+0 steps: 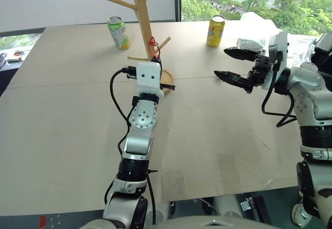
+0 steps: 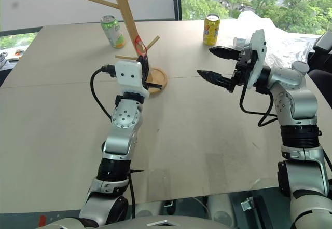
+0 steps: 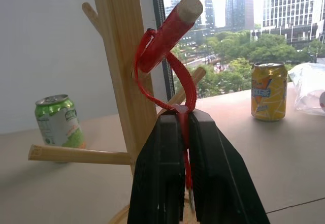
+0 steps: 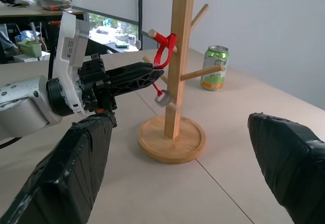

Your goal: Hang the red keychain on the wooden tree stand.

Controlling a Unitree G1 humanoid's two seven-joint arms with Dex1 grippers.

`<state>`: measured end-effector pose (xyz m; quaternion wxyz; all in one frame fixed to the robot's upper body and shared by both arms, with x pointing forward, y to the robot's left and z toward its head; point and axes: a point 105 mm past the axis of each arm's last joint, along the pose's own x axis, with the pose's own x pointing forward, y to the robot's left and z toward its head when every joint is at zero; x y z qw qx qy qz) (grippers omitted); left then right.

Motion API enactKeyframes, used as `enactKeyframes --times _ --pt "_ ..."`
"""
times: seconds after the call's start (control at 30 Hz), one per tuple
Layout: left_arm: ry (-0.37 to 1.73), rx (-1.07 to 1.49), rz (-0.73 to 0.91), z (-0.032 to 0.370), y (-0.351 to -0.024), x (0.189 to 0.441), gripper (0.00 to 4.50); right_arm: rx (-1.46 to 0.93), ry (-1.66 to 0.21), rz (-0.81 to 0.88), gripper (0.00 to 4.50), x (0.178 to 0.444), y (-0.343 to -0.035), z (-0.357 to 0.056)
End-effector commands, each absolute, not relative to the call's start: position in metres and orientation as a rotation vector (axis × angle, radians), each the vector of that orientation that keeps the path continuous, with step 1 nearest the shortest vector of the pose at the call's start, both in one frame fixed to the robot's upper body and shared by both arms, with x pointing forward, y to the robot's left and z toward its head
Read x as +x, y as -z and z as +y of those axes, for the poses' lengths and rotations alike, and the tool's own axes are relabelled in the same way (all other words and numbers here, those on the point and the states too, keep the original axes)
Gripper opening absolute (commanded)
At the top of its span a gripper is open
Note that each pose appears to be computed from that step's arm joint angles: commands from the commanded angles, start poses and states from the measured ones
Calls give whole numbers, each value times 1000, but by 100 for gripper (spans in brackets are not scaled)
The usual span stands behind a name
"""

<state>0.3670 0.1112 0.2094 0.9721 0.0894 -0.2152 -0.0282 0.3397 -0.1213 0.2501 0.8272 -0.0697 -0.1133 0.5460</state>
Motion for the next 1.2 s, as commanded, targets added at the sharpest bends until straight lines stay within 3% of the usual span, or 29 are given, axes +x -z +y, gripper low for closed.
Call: enactKeyframes --times 0.03,0.1,0.13,0.3,0.43,0.67,0.9,1.2 --pt "37 168 -483 111 -226 367 4 -180 -1157 -301 450 333 -264 -123" --pt "40 160 -483 110 -227 368 4 -180 -1155 -300 450 333 -264 -123" --pt "47 158 -485 108 -227 368 37 -179 -1154 -300 450 333 -263 -123" --pt "65 148 -495 103 -228 366 243 -179 -1152 -297 450 333 -262 -123" --pt "68 148 -490 104 -224 364 437 -178 -1148 -296 450 333 -261 -124" --pt "70 144 -467 113 -205 351 447 -111 -1028 -301 450 349 -252 -125" --pt "30 129 -398 146 -174 326 447 46 -606 -293 450 388 -209 -136" --pt "-43 151 -314 191 -149 302 447 10 -243 -254 450 384 -138 -157"
